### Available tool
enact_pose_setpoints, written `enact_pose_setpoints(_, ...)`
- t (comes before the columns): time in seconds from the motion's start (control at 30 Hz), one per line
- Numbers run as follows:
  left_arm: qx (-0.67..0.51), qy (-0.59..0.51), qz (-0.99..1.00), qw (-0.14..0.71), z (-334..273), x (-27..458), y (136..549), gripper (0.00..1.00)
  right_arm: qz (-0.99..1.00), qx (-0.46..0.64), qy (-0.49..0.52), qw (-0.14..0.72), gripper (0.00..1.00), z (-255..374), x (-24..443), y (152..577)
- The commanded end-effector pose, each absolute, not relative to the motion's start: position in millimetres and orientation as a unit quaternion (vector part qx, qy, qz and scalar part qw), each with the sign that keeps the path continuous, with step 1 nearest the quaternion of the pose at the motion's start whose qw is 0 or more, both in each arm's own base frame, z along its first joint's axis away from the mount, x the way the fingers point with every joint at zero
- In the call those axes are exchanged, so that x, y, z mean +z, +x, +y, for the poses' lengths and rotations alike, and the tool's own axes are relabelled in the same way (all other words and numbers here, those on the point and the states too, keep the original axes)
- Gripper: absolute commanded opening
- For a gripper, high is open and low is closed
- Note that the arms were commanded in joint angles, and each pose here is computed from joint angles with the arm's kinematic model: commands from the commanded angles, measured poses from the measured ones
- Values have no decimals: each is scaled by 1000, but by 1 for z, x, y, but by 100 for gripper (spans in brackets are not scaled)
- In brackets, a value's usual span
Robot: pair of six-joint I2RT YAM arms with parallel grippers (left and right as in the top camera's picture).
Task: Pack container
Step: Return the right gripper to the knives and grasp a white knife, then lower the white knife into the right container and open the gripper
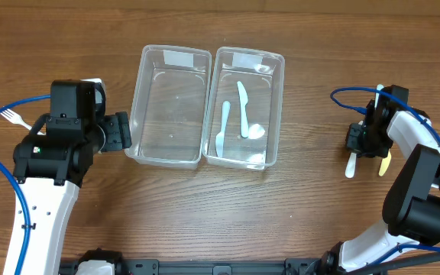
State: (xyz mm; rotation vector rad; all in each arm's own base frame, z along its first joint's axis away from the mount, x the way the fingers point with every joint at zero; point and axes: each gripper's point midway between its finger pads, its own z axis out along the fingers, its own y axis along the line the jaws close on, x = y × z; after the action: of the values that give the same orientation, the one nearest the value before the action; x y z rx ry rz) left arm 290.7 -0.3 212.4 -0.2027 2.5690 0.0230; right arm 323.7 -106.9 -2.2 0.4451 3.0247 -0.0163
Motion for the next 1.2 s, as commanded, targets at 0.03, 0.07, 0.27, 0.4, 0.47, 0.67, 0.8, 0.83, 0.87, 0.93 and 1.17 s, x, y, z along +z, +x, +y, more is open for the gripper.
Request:
enact_pose_setpoints(0.03,4,-74,955,288,-1,220,294,80,989,33,144,19,4,-91,-20,321)
enact_pose_setpoints(0.07,4,-74,955,288,-1,220,294,80,989,33,144,20,4,-92,-17,323)
enact_pose_setpoints(0.27,4,-74,955,288,-1,220,294,80,988,31,150,30,4,-97,0,336)
enact_pose_setpoints(0.4,4,-74,955,288,-1,220,294,80,987,30,153,35,4,-98,9,341)
enact_pose_setpoints(0.47,4,-74,955,288,-1,220,294,80,987,31,152,40,4,-98,15,344)
enact_pose_setpoints(0.67,4,-74,955,288,-1,220,294,80,984,27,162,72,4,-102,45,357)
enact_pose_setpoints(0.8,4,-74,955,288,-1,220,294,80,983,26,158,95,4,-95,80,368)
enact_pose_setpoints(0.83,4,-73,955,288,-1,220,294,80,983,26,152,104,4,-90,93,373)
enact_pose_setpoints(0.87,4,-74,955,288,-1,220,294,80,983,26,144,109,4,-84,103,376)
enact_pose_setpoints(0.93,4,-74,955,288,-1,220,294,80,984,27,120,125,4,-66,127,383)
enact_pose_setpoints(1.17,4,-74,955,288,-1,220,294,80,976,37,49,207,4,20,222,401)
